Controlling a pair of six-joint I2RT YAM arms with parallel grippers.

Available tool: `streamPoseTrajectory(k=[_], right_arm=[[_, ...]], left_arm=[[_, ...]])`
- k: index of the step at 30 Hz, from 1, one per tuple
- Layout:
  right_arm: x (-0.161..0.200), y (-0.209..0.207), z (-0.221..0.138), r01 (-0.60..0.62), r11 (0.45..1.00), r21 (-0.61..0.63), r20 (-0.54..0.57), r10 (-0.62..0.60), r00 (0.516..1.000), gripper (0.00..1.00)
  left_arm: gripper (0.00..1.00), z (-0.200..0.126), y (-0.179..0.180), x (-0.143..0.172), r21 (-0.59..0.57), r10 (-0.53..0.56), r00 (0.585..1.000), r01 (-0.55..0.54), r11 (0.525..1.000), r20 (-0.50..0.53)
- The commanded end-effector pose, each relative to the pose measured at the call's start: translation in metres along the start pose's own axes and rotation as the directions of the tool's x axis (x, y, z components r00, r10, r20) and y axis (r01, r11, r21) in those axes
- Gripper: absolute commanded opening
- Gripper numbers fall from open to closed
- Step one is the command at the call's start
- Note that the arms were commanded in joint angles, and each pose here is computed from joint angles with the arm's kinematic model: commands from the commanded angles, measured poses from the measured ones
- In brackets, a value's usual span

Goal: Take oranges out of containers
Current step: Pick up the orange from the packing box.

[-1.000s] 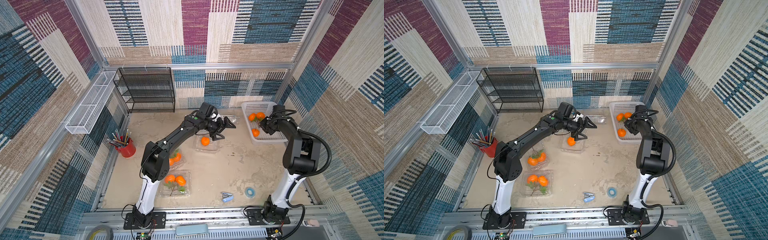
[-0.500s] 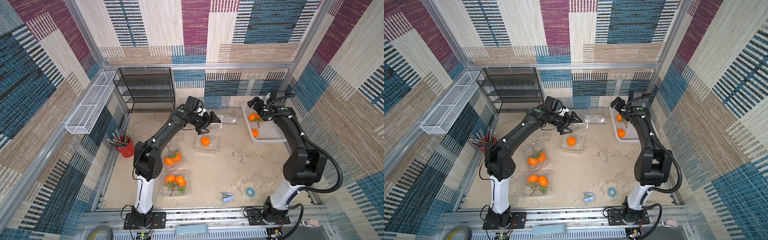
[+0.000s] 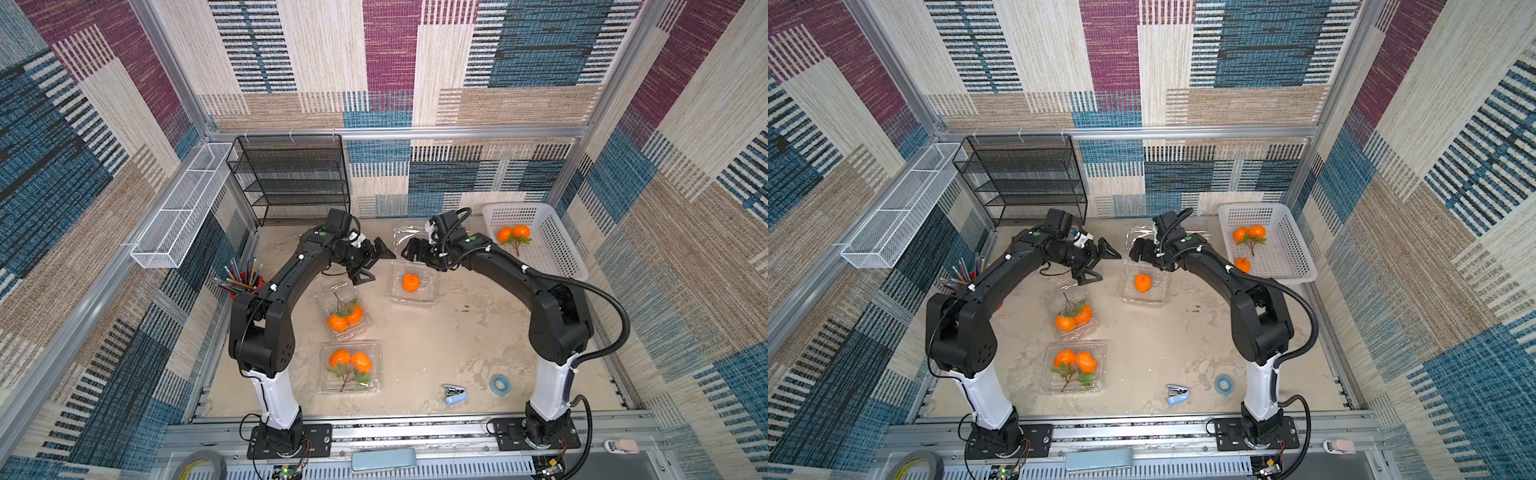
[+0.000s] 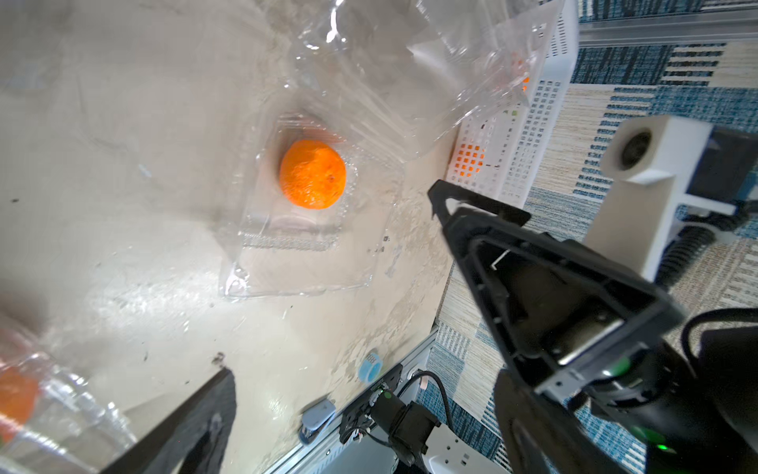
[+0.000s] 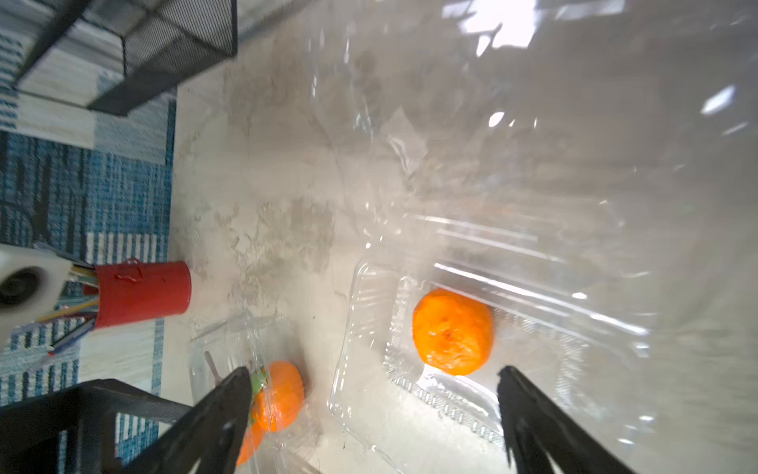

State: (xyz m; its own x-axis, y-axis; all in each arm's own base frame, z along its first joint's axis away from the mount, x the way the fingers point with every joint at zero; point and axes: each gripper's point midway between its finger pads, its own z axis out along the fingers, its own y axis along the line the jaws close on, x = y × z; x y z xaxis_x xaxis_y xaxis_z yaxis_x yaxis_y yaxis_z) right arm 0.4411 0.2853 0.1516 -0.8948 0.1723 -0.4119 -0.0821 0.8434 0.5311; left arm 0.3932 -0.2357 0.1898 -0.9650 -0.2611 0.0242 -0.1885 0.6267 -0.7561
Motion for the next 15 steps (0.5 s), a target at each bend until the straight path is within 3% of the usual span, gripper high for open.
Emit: streamPoseTrajectory(k=[1, 6, 15], right_arm=[[0.012, -0.002, 0.019, 0.015, 0.998, 0.065, -0.015, -0.014, 1.0, 0.9], [0.037, -0.016, 0.044, 0.047, 0.981, 0.186, -0.07, -0.035, 0.997, 0.86], [0.053, -0.04, 0.054, 0.081, 0.923, 0.375, -0.079, -0.056, 0.995, 0.82]], left_arm=[[0.99, -0.007, -0.004, 0.005, 0.043, 0.061, 0.998, -0.061, 0.997, -0.004], [0.99, -0.01, 0.006, 0.011, 0.071, 0.02, 1.0, -0.019, 0.997, -0.012], [0.99, -0.013, 0.016, 0.023, 0.073, 0.032, 0.998, -0.029, 0.997, -0.047]])
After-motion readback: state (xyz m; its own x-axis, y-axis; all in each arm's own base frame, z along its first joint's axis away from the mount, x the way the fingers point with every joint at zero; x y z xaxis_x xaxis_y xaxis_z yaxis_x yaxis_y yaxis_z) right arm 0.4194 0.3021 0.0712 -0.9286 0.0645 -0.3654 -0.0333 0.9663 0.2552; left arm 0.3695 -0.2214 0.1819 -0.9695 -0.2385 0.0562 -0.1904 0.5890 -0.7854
